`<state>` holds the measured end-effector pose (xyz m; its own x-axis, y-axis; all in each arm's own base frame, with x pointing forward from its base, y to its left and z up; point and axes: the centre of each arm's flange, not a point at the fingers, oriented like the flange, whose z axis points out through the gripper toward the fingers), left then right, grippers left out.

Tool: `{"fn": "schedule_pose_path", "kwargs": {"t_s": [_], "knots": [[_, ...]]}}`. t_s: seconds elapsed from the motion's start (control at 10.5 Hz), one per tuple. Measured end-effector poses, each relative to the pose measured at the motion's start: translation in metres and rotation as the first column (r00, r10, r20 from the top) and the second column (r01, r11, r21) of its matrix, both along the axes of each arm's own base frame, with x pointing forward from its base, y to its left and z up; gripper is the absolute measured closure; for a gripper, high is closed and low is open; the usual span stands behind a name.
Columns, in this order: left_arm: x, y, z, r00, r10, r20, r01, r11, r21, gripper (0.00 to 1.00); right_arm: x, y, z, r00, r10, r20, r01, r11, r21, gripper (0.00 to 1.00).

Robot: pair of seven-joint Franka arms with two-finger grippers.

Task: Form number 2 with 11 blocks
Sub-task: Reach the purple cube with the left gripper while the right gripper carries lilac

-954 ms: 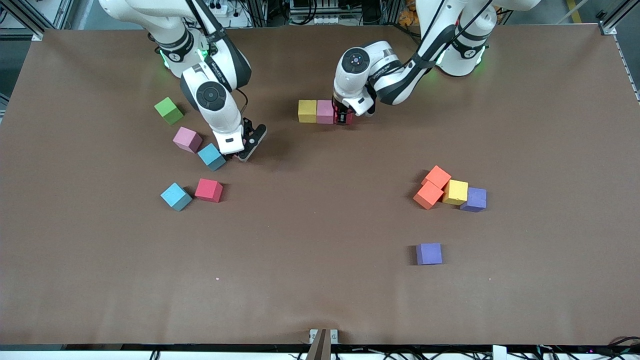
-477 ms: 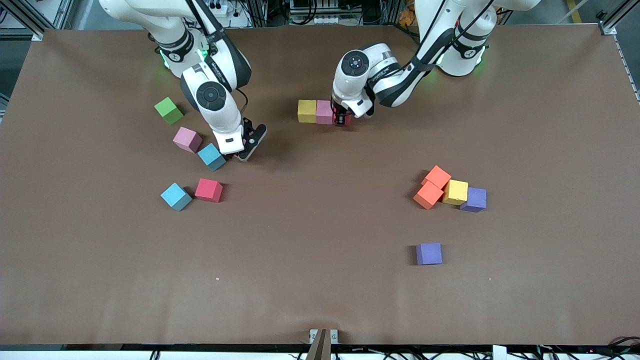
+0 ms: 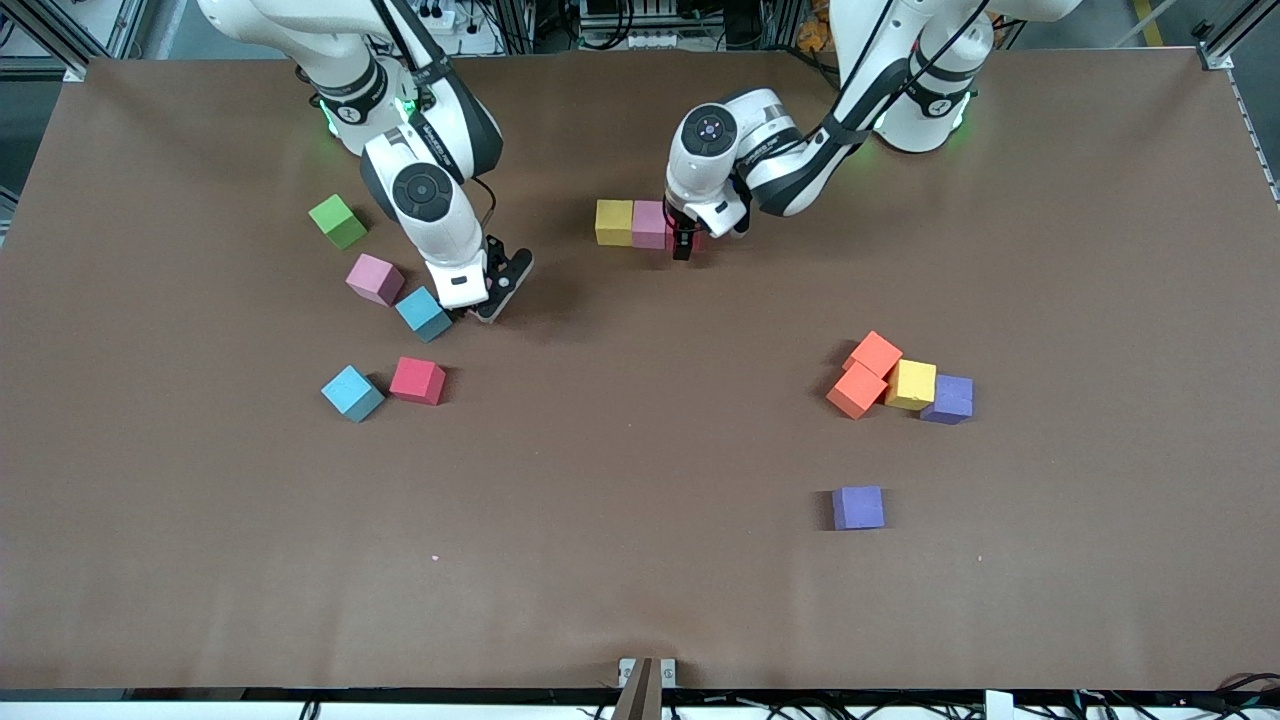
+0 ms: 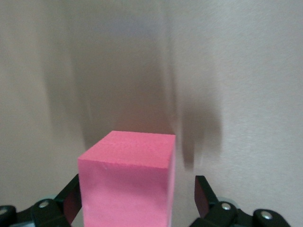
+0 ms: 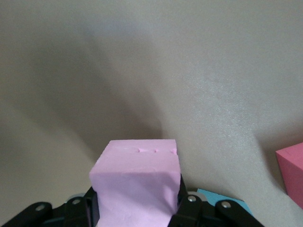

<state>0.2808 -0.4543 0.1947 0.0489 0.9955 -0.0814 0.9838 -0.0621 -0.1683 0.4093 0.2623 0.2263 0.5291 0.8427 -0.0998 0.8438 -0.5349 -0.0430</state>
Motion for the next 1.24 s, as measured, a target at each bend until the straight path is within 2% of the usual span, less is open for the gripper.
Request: {"fn": "schedule_pose_path", "kwargs": {"t_s": [0.19, 0.48, 0.76, 0.95, 1.05, 1.14, 1.24], "knots": [[0.023, -0.004, 0.037, 0.999, 0.014, 0.052, -0.014, 1.0, 0.0, 0.0, 0.0, 0.003, 0.001, 1.0, -0.029, 0.005, 0.029, 1.0, 0.0, 0.4], [0.067, -0.001, 0.121, 0.988, 0.006, 0.151, -0.009, 1.0, 0.017, 0.0, -0.009, 0.033, 0.01, 0.992, -0.123, 0.033, 0.123, 0.992, 0.004, 0.4], [0.114, 0.002, 0.19, 0.979, -0.039, 0.198, 0.038, 0.999, 0.009, 0.0, -0.021, 0.072, 0.02, 0.963, -0.263, 0.055, 0.262, 0.965, 0.026, 0.4], [0.154, 0.027, 0.211, 0.965, -0.148, 0.216, 0.15, 0.989, 0.005, 0.0, -0.028, 0.103, 0.024, 0.921, -0.387, 0.047, 0.384, 0.922, 0.051, 0.4], [0.172, 0.044, 0.214, 0.946, -0.235, 0.224, 0.239, 0.971, 0.009, 0.0, -0.029, 0.119, 0.025, 0.891, -0.452, 0.044, 0.449, 0.891, 0.061, 0.4], [0.189, 0.062, 0.212, 0.912, -0.343, 0.226, 0.348, 0.937, 0.016, 0.0, -0.028, 0.135, 0.025, 0.856, -0.516, 0.041, 0.512, 0.856, 0.07, 0.4], [0.202, 0.079, 0.205, 0.859, -0.462, 0.221, 0.47, 0.883, 0.023, 0.0, -0.025, 0.149, 0.022, 0.817, -0.575, 0.037, 0.571, 0.817, 0.075, 0.4]]}}
